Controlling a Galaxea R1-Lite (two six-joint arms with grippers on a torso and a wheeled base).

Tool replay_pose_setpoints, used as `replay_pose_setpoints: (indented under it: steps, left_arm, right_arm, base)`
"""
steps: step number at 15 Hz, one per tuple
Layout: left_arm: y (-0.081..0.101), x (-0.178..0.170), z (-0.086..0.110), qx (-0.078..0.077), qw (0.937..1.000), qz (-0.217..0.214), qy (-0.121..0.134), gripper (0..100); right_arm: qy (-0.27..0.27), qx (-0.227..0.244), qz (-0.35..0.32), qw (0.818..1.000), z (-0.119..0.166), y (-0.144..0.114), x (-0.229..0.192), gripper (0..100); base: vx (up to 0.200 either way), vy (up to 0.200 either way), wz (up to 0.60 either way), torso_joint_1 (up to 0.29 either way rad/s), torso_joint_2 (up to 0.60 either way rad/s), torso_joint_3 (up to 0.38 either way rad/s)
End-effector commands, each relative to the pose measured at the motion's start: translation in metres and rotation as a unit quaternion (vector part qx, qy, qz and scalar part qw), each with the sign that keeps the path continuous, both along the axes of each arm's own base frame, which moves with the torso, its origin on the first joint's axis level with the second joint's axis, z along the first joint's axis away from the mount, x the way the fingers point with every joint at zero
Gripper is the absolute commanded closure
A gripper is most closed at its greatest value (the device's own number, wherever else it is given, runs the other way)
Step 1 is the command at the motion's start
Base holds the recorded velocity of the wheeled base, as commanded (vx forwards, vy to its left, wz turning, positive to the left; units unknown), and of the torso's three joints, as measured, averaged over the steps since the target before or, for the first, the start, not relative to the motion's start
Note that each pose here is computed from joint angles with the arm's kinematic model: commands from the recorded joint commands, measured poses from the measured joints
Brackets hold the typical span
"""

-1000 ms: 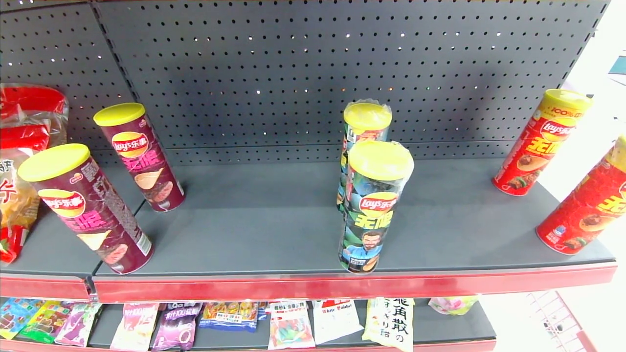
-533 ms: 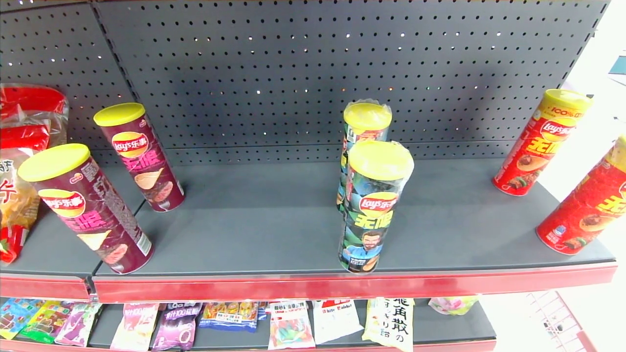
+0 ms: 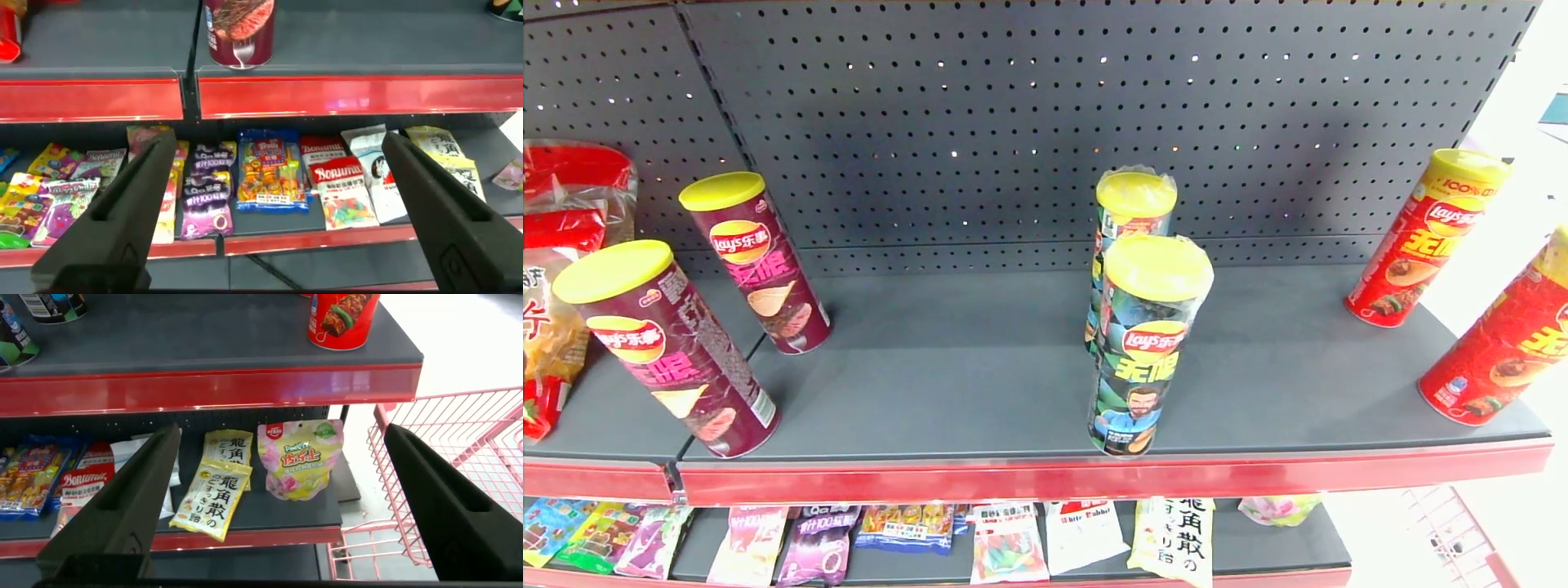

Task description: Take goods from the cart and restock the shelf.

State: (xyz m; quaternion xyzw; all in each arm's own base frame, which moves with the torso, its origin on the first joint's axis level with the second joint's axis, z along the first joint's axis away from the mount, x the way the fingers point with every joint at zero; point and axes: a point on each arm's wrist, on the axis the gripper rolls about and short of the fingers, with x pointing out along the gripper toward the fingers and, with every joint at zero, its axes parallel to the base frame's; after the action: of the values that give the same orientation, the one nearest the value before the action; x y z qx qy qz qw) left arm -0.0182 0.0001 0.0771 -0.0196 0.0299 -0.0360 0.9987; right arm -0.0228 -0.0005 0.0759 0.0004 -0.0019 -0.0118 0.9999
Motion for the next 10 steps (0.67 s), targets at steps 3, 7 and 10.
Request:
replay_pose_setpoints:
  steps: [3, 7, 10]
  left_arm:
    - [-0.0006, -0.0045, -0.0013, 0.004, 0.9994, 0.018, -0.030, 0]
    - [-0.0004, -0.0046, -0.0013, 0.004, 0.9993, 0.023, -0.031, 0]
    - [-0.0004, -0.0046, -0.0013, 0.003, 0.9993, 0.023, -0.031, 0]
  right_arm:
    - [0.000, 0.000, 0.000, 1.000, 0.0000, 0.0000, 0.0000, 0]
    - [0.000, 0.000, 0.000, 1.000, 0.0000, 0.0000, 0.0000, 0]
    - [0.000, 0.000, 0.001, 1.000, 0.0000, 0.0000, 0.0000, 0]
  base:
    - [0.000, 0.000, 0.00, 0.000, 0.00, 0.000]
    - [0.000, 0.000, 0.00, 0.000, 0.00, 0.000]
    - [0.000, 0.000, 0.00, 0.000, 0.00, 0.000]
